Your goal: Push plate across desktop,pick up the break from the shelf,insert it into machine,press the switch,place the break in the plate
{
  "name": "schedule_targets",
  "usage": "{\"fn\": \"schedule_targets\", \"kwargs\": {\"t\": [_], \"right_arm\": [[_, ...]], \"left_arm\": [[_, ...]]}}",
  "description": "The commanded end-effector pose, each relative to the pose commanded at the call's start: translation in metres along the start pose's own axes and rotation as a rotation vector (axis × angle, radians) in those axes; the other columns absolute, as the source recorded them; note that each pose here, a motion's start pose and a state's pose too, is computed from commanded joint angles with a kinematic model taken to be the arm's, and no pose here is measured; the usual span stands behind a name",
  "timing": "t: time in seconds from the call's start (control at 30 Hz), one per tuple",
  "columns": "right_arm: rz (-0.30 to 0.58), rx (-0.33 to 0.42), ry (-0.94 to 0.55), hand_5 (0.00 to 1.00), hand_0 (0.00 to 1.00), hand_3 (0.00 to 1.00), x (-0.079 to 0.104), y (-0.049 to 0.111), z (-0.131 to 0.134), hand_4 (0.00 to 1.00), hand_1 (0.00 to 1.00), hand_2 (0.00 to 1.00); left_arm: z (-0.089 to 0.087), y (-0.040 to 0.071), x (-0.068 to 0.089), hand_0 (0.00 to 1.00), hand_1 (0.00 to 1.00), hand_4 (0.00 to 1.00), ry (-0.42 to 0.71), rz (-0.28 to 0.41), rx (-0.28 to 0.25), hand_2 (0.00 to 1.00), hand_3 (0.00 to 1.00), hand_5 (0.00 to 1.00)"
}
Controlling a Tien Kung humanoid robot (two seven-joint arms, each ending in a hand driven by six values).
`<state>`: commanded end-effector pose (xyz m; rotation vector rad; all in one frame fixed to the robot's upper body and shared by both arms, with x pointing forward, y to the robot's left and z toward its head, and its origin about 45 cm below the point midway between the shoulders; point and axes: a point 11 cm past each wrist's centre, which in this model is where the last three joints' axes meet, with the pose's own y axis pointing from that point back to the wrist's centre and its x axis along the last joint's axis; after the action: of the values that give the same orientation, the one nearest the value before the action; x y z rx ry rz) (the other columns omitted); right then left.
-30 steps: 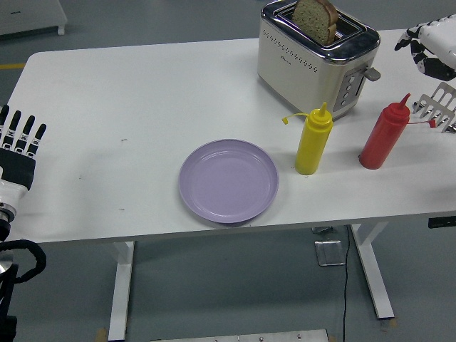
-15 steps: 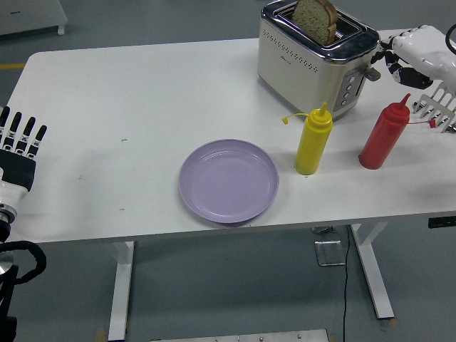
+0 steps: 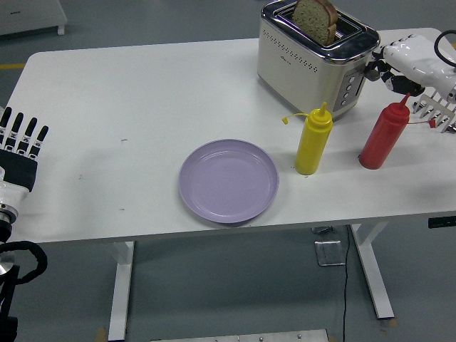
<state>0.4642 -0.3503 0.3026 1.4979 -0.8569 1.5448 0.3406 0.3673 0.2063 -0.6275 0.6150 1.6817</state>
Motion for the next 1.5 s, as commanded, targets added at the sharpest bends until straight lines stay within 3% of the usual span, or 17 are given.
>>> {"fn": "schedule_targets", "kwargs": {"t": [1.0, 1.5], "right_arm": [[-0.033, -0.019, -0.006, 0.002, 0.524, 0.548, -0.011, -0.005, 0.002, 0.002, 0.468, 0.585], [-0.073, -0.007, 0.001, 0.002, 0.524, 0.543, -0.027, -0.008, -0.006, 0.002, 0.468, 0.583]], "left_arm": [[0.001, -0.002, -0.001, 0.821, 0.877, 0.608, 0.001, -0.003, -0.002, 0.948, 0.837, 0.998], [-0.002, -0.003, -0.002, 0.82, 0.876, 0.605, 0.002, -0.004, 0.008, 0.946, 0.835, 0.998]]}}
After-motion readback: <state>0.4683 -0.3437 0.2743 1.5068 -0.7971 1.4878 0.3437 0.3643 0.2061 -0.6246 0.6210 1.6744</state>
